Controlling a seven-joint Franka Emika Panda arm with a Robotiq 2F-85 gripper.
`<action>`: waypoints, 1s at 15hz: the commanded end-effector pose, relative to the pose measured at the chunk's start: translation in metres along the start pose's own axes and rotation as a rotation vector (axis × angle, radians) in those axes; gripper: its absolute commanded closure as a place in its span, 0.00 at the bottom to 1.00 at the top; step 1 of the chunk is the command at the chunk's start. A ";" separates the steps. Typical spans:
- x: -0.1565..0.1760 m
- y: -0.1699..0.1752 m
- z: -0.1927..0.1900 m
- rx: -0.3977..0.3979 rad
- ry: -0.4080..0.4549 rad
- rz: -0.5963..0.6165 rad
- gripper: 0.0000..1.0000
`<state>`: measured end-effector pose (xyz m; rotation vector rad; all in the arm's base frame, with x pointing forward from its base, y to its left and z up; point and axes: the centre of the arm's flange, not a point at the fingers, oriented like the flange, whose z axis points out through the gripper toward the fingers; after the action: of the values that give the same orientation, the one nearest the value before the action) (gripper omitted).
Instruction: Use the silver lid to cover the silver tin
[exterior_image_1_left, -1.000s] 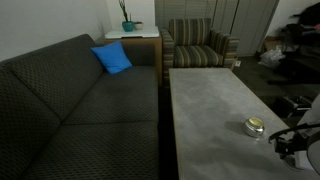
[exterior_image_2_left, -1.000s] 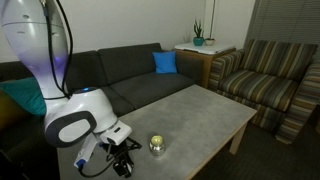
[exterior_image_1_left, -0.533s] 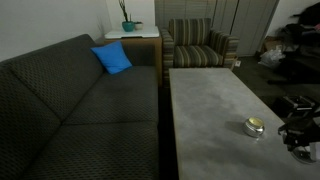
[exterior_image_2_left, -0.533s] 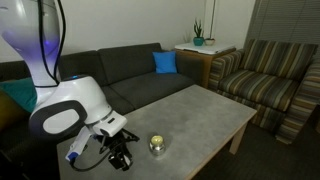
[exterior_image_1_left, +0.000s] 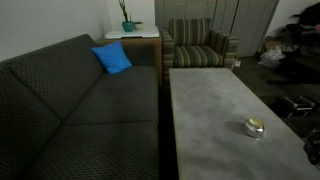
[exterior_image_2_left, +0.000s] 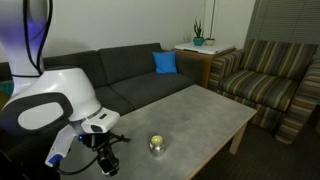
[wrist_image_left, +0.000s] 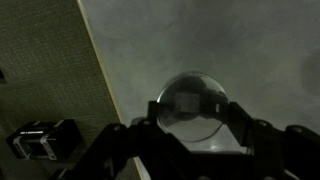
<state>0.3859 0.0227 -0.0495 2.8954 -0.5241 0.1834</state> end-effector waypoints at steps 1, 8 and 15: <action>-0.008 0.012 -0.029 -0.011 0.013 0.006 0.56; -0.004 0.008 -0.017 -0.004 0.005 0.010 0.31; 0.014 0.017 -0.031 -0.066 0.050 0.072 0.56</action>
<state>0.3817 0.0145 -0.0293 2.8560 -0.5789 0.2178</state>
